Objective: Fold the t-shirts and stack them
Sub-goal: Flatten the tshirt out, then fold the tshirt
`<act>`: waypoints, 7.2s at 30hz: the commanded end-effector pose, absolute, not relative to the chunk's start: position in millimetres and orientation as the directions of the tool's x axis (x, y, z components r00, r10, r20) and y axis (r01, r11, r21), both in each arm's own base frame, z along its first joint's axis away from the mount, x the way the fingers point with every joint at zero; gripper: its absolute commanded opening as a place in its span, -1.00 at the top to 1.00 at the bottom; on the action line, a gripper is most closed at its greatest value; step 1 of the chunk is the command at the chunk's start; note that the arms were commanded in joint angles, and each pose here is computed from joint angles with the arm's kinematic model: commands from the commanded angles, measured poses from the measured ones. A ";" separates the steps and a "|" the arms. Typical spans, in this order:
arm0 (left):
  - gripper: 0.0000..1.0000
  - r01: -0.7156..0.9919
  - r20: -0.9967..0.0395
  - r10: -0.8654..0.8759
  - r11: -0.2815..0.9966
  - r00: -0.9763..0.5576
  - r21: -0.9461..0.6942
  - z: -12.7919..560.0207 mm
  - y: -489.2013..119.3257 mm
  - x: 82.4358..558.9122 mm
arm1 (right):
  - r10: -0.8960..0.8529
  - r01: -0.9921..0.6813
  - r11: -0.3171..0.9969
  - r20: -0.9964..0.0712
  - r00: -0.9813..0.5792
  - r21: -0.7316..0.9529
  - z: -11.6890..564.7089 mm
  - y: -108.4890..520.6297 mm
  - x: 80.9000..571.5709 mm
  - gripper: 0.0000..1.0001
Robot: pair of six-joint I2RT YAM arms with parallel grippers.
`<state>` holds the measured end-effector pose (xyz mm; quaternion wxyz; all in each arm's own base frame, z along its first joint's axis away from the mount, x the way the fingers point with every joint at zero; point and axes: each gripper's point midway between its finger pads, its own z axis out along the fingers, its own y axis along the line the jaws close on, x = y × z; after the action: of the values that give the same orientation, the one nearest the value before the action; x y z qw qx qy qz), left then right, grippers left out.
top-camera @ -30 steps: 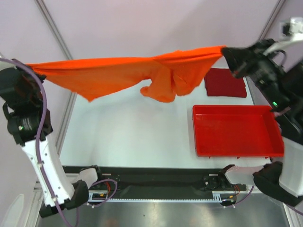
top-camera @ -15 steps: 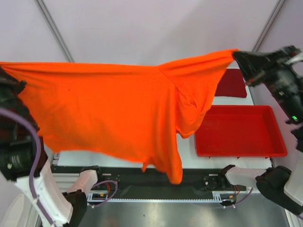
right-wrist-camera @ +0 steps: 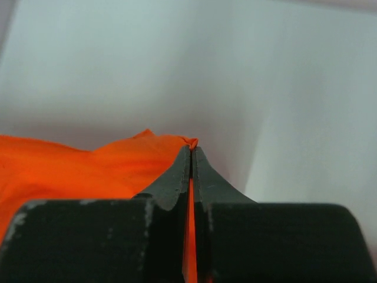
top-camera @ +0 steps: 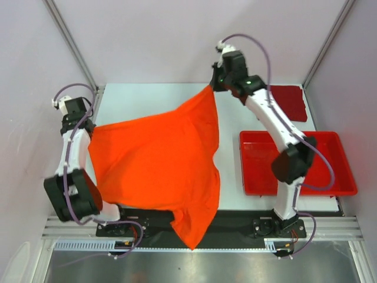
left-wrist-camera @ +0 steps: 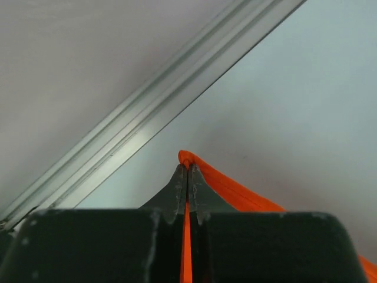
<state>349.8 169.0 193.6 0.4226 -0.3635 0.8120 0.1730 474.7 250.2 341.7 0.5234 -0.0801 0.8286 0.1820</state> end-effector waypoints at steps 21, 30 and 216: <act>0.99 -0.657 -0.726 -0.561 0.726 -0.397 -0.201 102.6 188.8 515.9 | 0.125 -0.293 0.913 -0.878 -0.462 0.284 235.5 272.4 610.2 1.00; 0.99 -0.671 -0.714 -0.589 0.706 -0.378 -0.227 101.9 197.4 521.4 | 0.209 -0.329 0.880 -0.901 -0.381 0.344 251.5 289.8 631.0 1.00; 0.99 -0.391 -0.800 -0.105 0.830 0.591 -0.398 663.0 92.1 149.3 | 0.373 -0.447 0.869 -0.875 0.308 0.213 665.6 78.7 171.4 1.00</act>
<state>152.6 72.5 660.1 0.8557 -0.2496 0.4517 0.0379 174.8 97.0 637.5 0.7671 -0.0477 0.5702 0.2899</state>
